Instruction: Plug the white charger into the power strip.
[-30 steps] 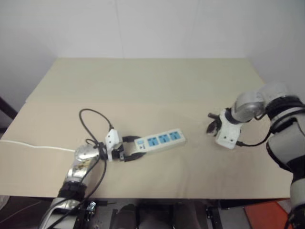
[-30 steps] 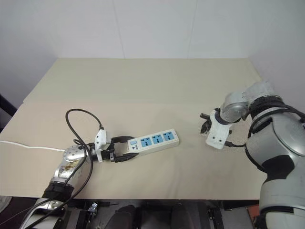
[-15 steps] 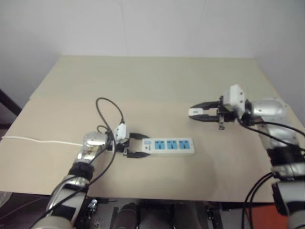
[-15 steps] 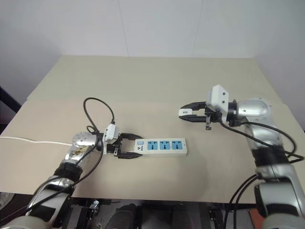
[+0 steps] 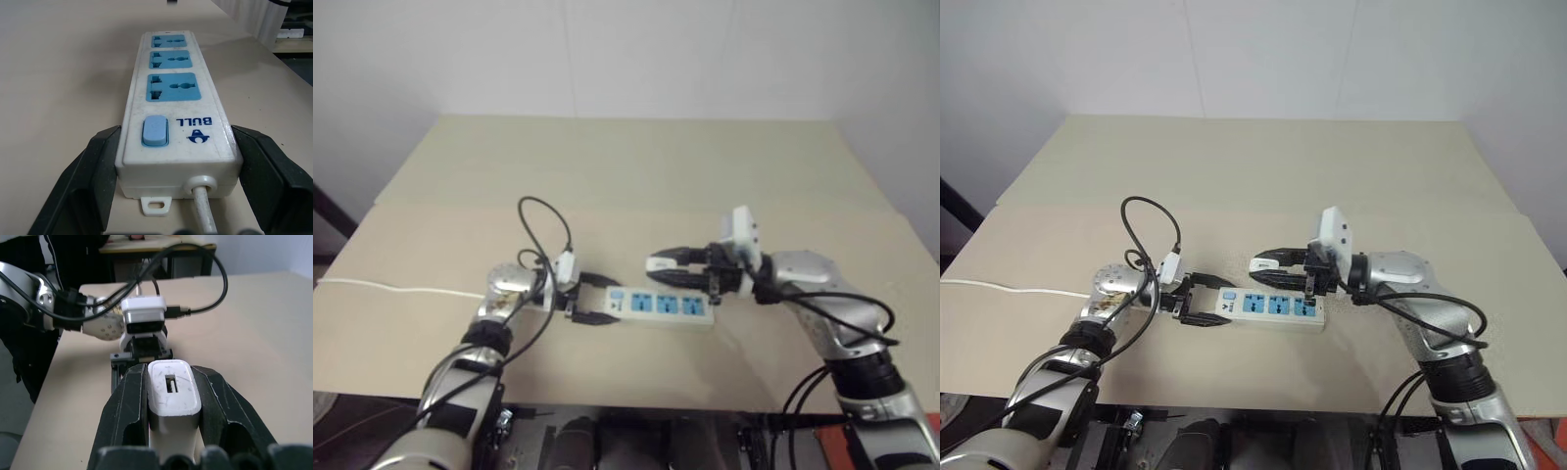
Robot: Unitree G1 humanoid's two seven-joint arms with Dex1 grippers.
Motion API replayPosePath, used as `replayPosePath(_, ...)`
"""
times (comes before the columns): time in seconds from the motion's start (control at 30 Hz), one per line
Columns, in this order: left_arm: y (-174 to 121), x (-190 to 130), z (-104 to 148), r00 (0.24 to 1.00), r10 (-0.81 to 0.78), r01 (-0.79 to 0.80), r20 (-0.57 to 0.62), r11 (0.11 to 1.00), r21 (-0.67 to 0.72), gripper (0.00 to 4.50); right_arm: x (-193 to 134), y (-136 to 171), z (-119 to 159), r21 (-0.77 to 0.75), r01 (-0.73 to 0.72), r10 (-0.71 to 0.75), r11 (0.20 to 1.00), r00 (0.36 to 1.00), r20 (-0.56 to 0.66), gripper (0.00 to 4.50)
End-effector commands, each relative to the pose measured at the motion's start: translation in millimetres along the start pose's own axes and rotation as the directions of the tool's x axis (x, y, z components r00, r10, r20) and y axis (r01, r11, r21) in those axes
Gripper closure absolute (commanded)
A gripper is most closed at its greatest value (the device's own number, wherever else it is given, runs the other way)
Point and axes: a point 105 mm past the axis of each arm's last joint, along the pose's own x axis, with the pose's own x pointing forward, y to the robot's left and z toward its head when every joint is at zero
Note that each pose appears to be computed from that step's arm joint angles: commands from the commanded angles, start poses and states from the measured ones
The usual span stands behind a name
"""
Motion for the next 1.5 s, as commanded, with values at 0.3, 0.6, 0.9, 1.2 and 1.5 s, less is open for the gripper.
replayPosePath(0.3, -4, 1, -8, 0.999, -0.014, 0.013, -0.030, 1.000, -0.018, 1.27, 8, -4, -7, -0.007, 0.030, -0.030, 1.000, 1.000, 0.008, 3.38)
replayPosePath(0.6, -4, 4, -9, 1.000, -0.009, 0.009, -0.029, 1.000, -0.025, 1.27, 15, -1, -12, 0.012, 0.008, -0.008, 1.000, 1.000, 0.017, 3.38)
replayPosePath(0.9, -2, 5, -7, 1.000, -0.006, 0.006, -0.022, 1.000, -0.021, 1.27, 24, 4, -16, 0.018, -0.023, 0.022, 1.000, 0.999, 0.026, 3.38)
replayPosePath(1.2, -1, 4, -6, 1.000, 0.005, -0.005, -0.022, 1.000, -0.016, 1.27, 26, -4, -27, 0.018, -0.013, 0.013, 1.000, 1.000, 0.008, 3.38)
replayPosePath(1.5, -1, 4, -6, 1.000, 0.006, -0.007, -0.022, 1.000, -0.016, 1.27, 25, -4, -36, 0.032, -0.011, 0.011, 0.999, 1.000, -0.006, 3.38)
